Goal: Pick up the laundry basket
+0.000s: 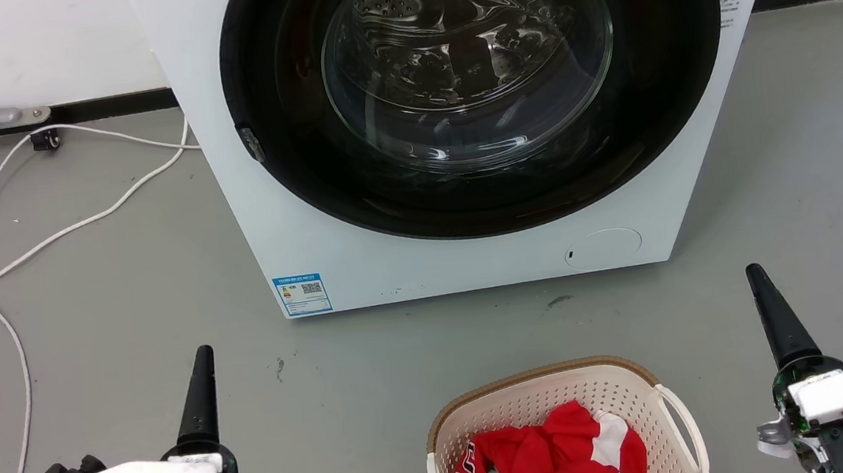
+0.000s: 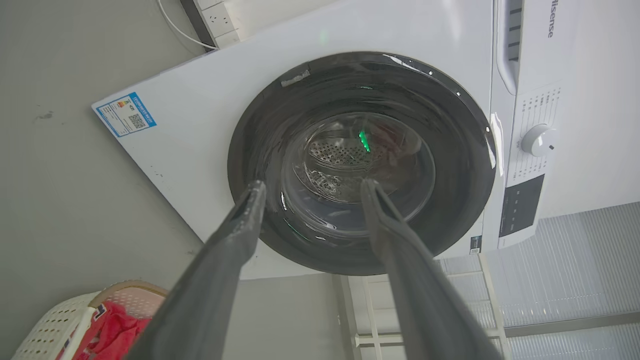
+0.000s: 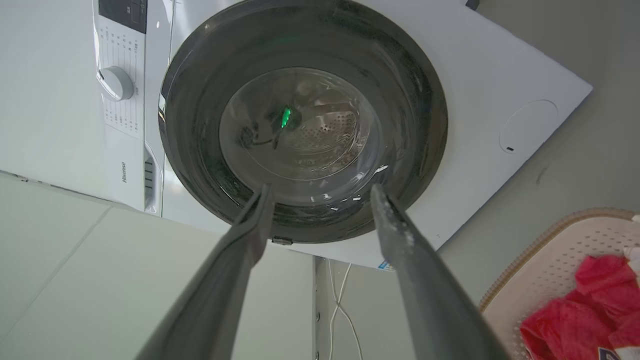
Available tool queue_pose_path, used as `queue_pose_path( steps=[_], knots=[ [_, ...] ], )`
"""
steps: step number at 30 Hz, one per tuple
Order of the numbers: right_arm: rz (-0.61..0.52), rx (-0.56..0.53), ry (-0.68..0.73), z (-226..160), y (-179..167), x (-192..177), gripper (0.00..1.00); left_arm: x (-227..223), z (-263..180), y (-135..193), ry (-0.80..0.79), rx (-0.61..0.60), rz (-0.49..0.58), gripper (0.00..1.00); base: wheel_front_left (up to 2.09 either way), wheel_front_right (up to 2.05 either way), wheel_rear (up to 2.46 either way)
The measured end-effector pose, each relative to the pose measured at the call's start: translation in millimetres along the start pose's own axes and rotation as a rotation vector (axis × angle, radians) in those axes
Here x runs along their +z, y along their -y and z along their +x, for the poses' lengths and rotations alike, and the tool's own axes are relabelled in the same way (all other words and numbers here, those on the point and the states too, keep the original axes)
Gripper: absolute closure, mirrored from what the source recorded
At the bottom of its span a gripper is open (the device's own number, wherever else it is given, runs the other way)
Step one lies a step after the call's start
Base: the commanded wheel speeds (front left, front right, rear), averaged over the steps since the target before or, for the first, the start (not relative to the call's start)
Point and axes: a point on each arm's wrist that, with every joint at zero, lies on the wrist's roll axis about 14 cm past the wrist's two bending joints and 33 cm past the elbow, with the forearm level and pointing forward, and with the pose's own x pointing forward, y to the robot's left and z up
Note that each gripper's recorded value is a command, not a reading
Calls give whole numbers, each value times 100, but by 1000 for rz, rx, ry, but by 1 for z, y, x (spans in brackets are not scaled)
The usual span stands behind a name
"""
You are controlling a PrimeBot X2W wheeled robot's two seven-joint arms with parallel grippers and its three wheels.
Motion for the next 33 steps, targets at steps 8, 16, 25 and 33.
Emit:
queue_pose_path(
  steps=[8, 16, 25, 33],
  knots=[
    [-194, 30, -12, -3, -9, -7, 0, -6, -1, 5, -4, 4, 168, 0, 0, 0, 0],
    [-343, 65, -3, -5, -19, -8, 0, -8, -3, 11, 6, -9, 311, 0, 0, 0, 0],
    [-484, 105, 23, -8, -30, -7, 0, -10, -4, 19, 22, -29, 458, 0, 0, 0, 0],
    [-613, 125, 30, -11, -34, -9, 0, -12, -6, 23, 37, -41, 578, 0, 0, 0, 0]
  ],
)
